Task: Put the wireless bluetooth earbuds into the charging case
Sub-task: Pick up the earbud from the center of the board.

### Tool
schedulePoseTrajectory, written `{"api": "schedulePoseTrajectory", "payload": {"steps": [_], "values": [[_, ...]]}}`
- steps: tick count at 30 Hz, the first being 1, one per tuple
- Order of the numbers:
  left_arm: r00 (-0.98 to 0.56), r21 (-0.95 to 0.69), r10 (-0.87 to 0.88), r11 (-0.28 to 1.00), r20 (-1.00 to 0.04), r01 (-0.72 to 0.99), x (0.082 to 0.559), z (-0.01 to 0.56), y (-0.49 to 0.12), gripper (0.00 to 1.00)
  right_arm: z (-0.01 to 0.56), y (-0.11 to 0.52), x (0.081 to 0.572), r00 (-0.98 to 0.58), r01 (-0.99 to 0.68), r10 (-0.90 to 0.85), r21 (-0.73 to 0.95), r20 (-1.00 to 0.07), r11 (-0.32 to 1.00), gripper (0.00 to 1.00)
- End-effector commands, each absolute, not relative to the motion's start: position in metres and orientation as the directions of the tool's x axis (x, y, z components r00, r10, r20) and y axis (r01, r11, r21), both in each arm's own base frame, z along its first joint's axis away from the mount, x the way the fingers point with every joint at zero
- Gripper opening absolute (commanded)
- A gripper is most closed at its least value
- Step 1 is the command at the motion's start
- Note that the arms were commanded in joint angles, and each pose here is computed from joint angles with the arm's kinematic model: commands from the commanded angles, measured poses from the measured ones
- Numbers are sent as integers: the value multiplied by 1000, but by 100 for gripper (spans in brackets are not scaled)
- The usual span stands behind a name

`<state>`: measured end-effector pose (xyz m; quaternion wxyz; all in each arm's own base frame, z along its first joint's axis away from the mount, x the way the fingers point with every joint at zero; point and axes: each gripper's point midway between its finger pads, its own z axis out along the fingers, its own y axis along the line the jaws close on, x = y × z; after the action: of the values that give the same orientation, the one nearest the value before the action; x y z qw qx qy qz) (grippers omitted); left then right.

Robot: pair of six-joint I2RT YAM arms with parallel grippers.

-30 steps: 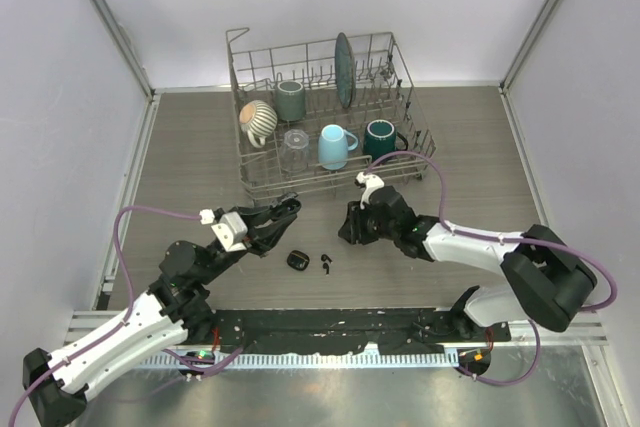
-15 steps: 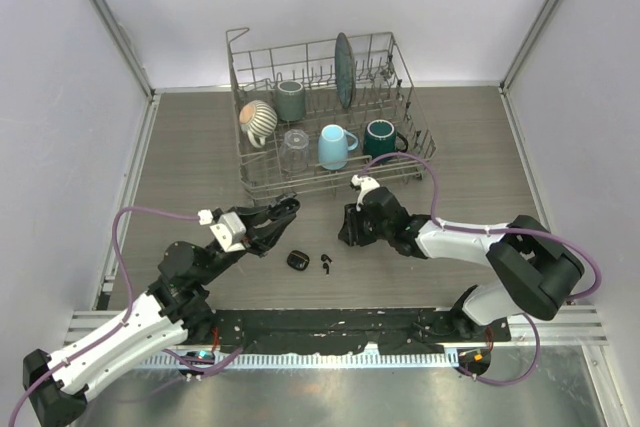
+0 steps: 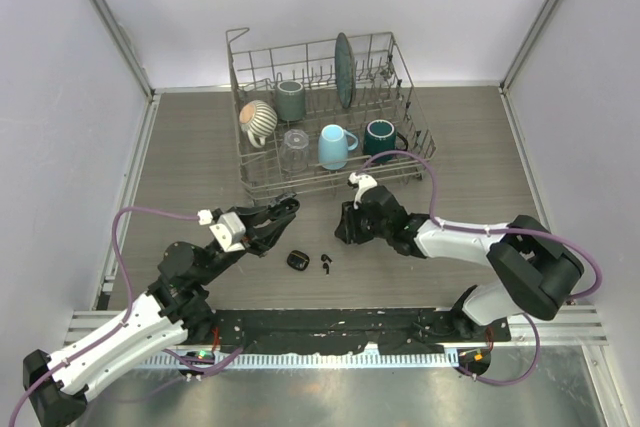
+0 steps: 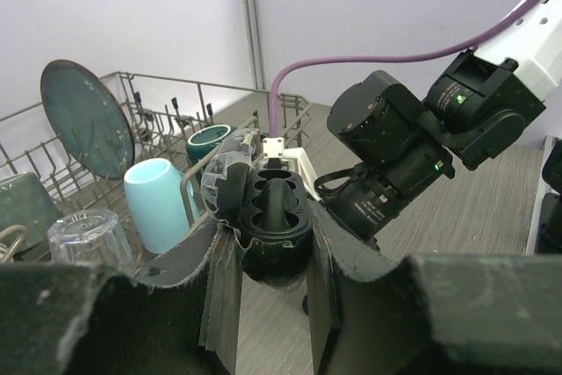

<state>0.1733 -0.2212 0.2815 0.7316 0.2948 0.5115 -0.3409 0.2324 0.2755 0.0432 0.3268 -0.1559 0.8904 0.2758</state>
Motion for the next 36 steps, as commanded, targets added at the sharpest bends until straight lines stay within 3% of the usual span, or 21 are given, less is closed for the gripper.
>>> {"api": "schedulePoseTrajectory", "payload": {"steps": [1, 28, 36], "values": [[263, 77, -225, 605, -938, 792, 173, 290, -218, 0, 62, 289, 253, -685, -471, -54, 384, -727, 794, 38], [263, 81, -221, 601, -939, 795, 173, 290, -219, 0, 39, 260, 258, -685, -421, -131, 242, -717, 874, 37], [266, 79, -227, 603, -937, 794, 172, 292, -218, 0, 42, 256, 259, -679, -411, -130, 227, -723, 883, 27]]}}
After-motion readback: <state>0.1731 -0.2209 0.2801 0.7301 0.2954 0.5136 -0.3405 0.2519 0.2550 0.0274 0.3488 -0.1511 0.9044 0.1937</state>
